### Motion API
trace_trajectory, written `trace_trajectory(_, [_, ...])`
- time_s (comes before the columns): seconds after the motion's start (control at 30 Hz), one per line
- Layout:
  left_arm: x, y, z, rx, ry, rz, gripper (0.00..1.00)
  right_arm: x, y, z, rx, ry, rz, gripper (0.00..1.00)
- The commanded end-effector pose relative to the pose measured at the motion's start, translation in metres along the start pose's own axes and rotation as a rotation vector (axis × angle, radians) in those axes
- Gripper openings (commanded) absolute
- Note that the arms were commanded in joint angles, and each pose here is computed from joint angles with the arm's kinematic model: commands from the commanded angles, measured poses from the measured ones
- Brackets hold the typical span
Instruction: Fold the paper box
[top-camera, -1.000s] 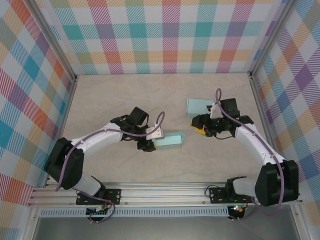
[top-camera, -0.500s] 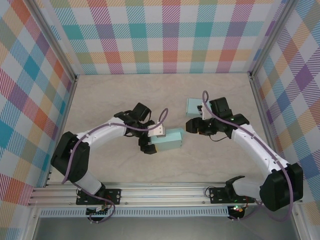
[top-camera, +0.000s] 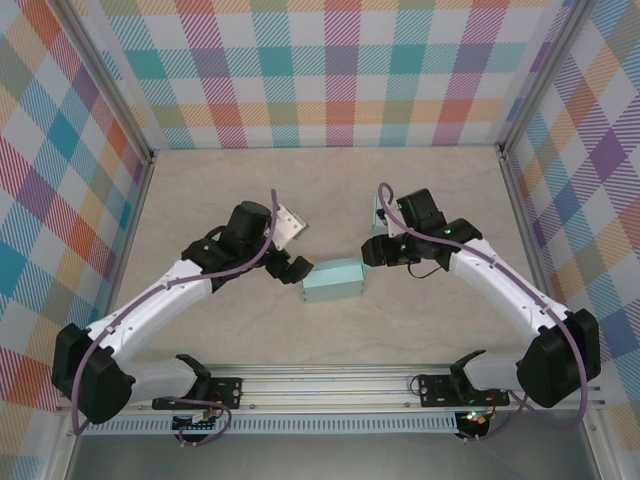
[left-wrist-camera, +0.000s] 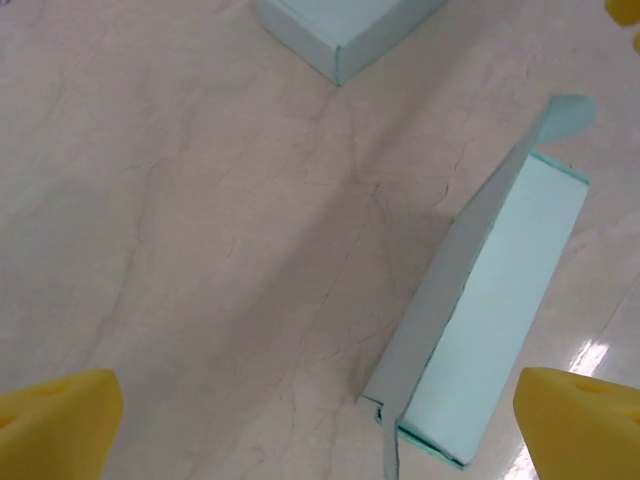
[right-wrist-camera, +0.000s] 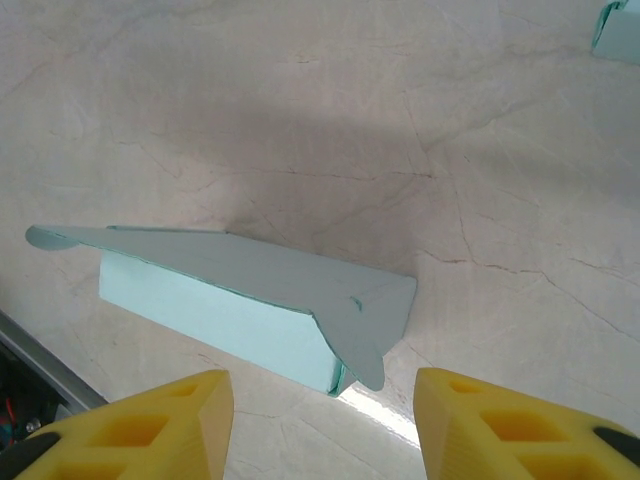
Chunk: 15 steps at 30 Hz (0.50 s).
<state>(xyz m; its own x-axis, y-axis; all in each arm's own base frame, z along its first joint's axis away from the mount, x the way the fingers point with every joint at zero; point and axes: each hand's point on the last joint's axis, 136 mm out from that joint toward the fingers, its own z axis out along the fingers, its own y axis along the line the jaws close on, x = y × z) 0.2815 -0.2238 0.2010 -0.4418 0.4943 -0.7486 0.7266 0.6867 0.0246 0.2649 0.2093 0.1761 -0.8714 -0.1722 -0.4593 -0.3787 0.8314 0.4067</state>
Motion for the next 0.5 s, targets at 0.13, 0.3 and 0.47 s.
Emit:
trace_trajectory(0.13, [0.001, -0.008, -0.014, -0.016, -0.092, -0.348, 0.99, -0.002, 0.002, 0.001, 0.084, 0.021, -0.090, 0.48])
trace_trajectory(0.3, [0.011, -0.007, -0.016, -0.081, -0.049, -0.365, 0.75, 0.000, 0.001, 0.004, 0.120, 0.035, -0.117, 0.47])
trace_trajectory(0.47, [0.022, -0.017, -0.005, -0.117, 0.024, -0.307, 0.65, 0.002, -0.001, 0.011, 0.129, 0.064, -0.135, 0.48])
